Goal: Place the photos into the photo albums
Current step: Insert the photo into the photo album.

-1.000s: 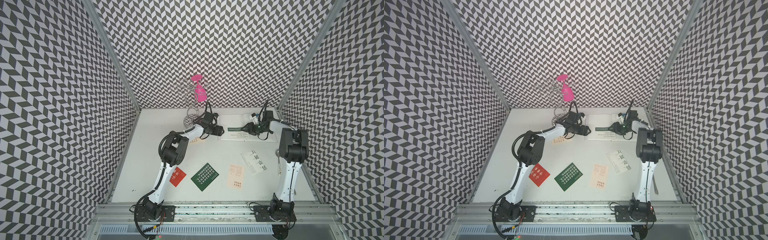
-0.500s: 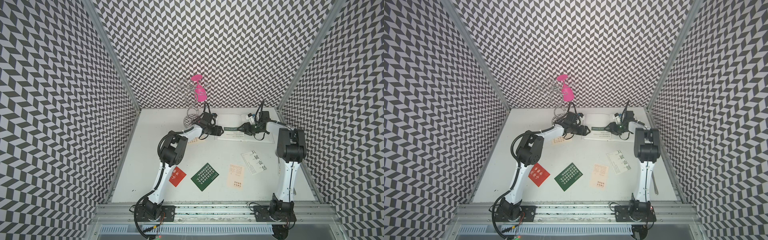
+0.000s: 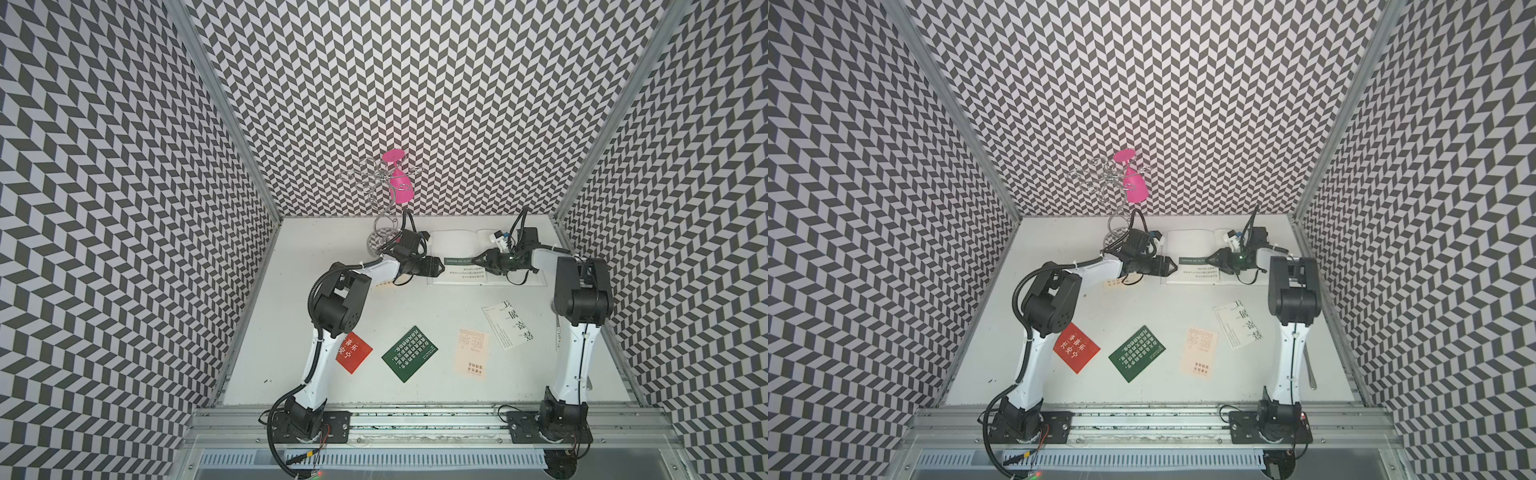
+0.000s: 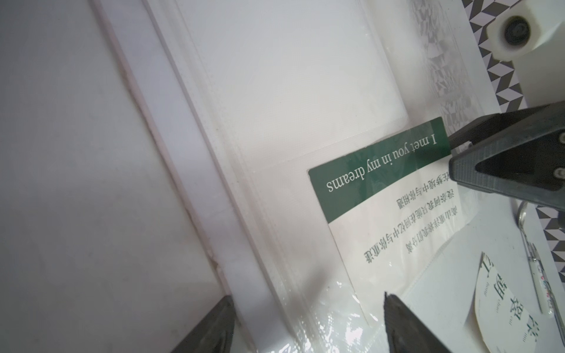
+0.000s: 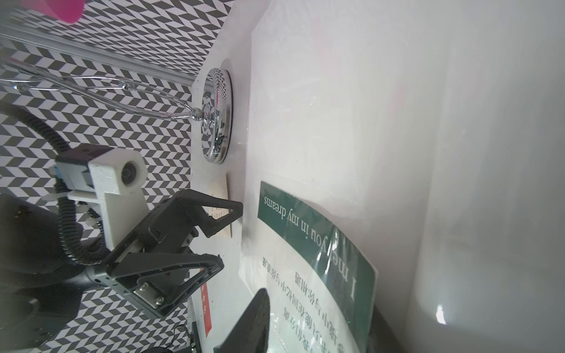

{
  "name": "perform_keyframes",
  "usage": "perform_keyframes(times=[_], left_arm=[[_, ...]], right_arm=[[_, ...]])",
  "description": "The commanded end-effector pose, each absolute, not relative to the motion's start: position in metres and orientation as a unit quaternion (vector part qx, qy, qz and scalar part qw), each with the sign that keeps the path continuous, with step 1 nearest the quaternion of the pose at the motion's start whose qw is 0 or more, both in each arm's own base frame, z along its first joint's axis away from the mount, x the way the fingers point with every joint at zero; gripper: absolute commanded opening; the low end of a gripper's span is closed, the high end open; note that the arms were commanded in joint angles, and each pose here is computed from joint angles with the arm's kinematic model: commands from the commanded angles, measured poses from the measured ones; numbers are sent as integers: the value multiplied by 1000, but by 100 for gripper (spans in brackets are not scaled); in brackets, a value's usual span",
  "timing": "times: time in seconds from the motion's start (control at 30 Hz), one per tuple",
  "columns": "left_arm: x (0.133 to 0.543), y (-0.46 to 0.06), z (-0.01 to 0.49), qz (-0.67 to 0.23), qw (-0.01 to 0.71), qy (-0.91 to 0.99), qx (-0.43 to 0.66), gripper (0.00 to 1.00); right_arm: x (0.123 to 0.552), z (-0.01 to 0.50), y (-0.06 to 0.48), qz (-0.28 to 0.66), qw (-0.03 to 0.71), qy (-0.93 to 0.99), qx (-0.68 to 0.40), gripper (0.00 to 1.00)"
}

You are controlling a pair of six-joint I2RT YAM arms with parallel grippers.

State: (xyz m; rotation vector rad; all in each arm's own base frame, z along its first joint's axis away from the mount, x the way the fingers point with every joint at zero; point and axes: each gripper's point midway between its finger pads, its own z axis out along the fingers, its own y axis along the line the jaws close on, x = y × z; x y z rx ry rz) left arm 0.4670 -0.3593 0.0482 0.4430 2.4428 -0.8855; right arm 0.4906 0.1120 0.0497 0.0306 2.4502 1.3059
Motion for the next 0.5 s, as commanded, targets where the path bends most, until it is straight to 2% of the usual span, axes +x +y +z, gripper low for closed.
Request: perform_keyframes(times=[0.0,0.13,0.47], left_arm=[[436,-354,22,-321,189,916,150,78],[435,-349,24,-316,195,916,154,78],[447,-334,36,-290,222,918,157,78]], right_arm=[[472,49,129,474,150,867,12,43],[469,50,134,465,150,873,9,45],[498,72,102,316,216,924,15,49]])
